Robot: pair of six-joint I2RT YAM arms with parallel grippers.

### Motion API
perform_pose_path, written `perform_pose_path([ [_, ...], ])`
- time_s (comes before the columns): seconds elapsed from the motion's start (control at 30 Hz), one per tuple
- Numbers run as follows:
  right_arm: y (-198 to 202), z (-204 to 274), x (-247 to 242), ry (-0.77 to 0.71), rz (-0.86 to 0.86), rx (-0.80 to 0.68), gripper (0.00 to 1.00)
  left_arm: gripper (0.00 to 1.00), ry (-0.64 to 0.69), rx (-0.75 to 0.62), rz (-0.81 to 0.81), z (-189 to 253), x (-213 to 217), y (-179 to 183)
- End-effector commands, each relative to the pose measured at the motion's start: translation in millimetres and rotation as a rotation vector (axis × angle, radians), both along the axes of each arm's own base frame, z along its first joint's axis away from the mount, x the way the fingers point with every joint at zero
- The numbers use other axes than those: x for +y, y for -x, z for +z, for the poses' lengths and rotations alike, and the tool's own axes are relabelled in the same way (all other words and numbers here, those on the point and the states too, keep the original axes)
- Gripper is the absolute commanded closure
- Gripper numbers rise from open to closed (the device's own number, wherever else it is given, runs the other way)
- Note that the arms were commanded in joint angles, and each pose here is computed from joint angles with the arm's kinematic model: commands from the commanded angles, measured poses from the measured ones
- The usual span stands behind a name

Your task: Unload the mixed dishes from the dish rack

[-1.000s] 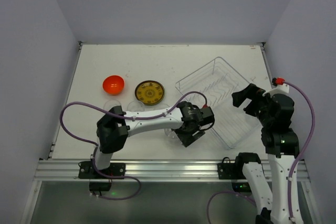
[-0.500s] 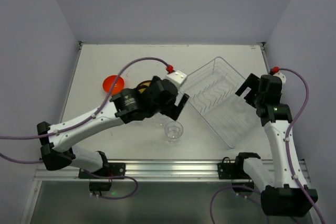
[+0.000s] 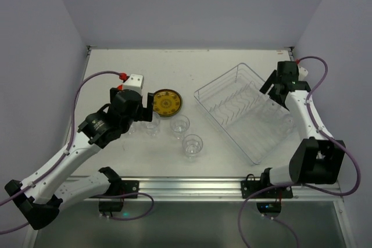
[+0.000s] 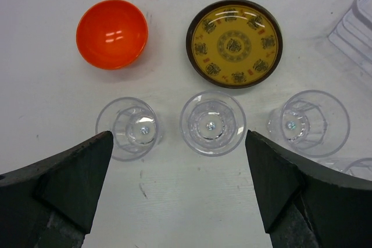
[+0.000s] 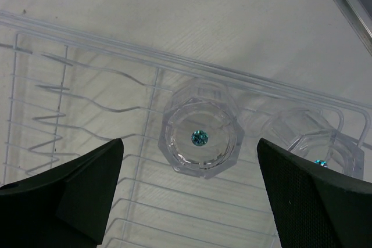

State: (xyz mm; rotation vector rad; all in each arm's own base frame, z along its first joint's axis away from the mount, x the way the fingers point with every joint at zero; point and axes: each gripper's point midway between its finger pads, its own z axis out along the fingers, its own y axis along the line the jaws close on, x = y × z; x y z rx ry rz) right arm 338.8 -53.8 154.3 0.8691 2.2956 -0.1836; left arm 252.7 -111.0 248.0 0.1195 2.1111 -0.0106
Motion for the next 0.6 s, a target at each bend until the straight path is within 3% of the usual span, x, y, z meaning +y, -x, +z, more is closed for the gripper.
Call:
perform_pose_path([
  [0.0, -7, 13, -19, 0.071, -0.087, -0.023, 0.01, 0.0, 0.012, -0.049, -0.022, -2, -1, -3],
  [0.33, -13, -28, -8, 0.004, -0.078, 0.032, 0.02, 0.0, 0.037, -0.044, -0.051, -17, -6, 0],
  [0.57, -12, -56, -7, -0.015, -0.102, 0.06, 0.14, 0.0, 0.039, -0.036, -0.063, -24, -8, 0],
])
